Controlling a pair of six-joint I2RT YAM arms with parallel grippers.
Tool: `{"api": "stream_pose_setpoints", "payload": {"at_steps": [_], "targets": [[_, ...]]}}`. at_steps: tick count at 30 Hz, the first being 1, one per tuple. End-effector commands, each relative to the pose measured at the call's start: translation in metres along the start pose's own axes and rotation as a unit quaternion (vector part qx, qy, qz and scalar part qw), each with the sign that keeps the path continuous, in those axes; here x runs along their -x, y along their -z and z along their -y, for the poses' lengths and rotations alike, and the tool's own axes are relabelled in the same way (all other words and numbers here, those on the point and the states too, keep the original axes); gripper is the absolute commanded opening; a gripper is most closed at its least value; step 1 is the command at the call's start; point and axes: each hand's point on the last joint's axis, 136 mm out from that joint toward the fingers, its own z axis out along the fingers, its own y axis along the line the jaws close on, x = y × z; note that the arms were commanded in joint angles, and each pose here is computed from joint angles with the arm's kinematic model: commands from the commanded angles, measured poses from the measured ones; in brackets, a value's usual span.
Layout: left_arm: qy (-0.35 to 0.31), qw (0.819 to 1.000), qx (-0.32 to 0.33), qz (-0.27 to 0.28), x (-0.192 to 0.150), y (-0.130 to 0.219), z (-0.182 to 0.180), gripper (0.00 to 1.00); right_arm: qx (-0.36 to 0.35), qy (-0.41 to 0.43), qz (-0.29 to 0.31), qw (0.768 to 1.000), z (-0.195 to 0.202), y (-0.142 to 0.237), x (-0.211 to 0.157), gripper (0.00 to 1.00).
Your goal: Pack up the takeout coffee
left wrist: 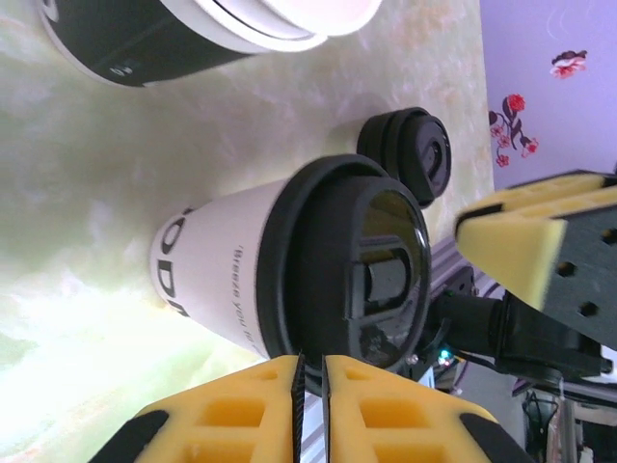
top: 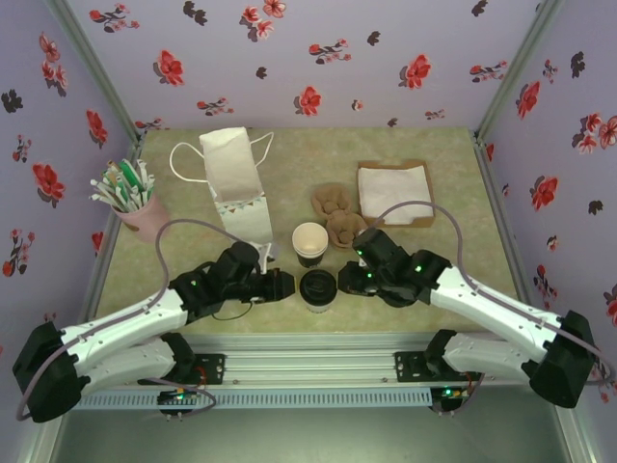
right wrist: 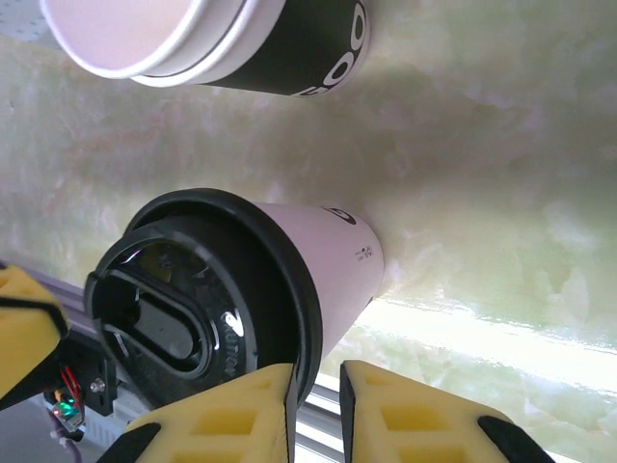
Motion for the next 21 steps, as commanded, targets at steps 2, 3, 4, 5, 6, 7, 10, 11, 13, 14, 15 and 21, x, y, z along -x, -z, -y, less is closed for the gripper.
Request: {"api": "stream_pose_setpoints", "payload": {"at_steps": [2, 3, 4, 5, 6, 7, 10, 11, 13, 14, 15, 21], "targets": [[-0.011, 1.0, 0.025, 0.014, 0.014, 0.005, -0.009, 0.14, -0.02, -0.014, -0.015, 1.0, 0.017, -0.005, -0.014, 0.15], [-0.011, 0.999, 0.03, 0.015, 0.017, 0.004, -0.01, 0.13, -0.019, -0.017, -0.018, 1.0, 0.019, -0.007, -0.016, 0.13], [-0.013, 0.999, 0.033, 0.016, 0.019, 0.003, -0.011, 0.13, -0.019, -0.02, -0.021, 0.999, 0.02, -0.01, -0.018, 0.11], [-0.013, 0.999, 0.037, 0.016, 0.021, 0.002, -0.012, 0.13, -0.018, -0.022, -0.026, 0.999, 0.021, -0.013, -0.019, 0.09], [-0.016, 0.999, 0.039, 0.014, 0.022, 0.0, -0.012, 0.13, -0.018, -0.023, -0.029, 0.999, 0.022, -0.015, -0.021, 0.09], [-0.018, 0.999, 0.041, 0.012, 0.023, -0.002, -0.012, 0.13, -0.018, -0.025, -0.032, 0.999, 0.022, -0.017, -0.022, 0.09], [-0.022, 0.999, 0.046, 0.008, 0.025, -0.009, -0.014, 0.12, -0.017, -0.024, -0.04, 0.999, 0.021, -0.025, -0.024, 0.1], [-0.022, 0.999, 0.046, 0.007, 0.025, -0.011, -0.014, 0.12, -0.018, -0.024, -0.041, 0.999, 0.021, -0.026, -0.023, 0.1], [-0.022, 0.999, 0.048, 0.002, 0.024, -0.015, -0.016, 0.11, -0.018, -0.02, -0.045, 0.999, 0.018, -0.03, -0.022, 0.1], [-0.021, 0.999, 0.047, 0.0, 0.023, -0.016, -0.017, 0.11, -0.019, -0.019, -0.045, 0.999, 0.017, -0.032, -0.021, 0.1], [-0.02, 0.999, 0.047, -0.002, 0.022, -0.017, -0.018, 0.11, -0.021, -0.016, -0.046, 0.999, 0.015, -0.033, -0.019, 0.1], [-0.014, 0.999, 0.052, -0.004, 0.016, -0.015, -0.026, 0.1, -0.034, -0.005, -0.05, 0.998, 0.011, -0.041, -0.012, 0.1]]}}
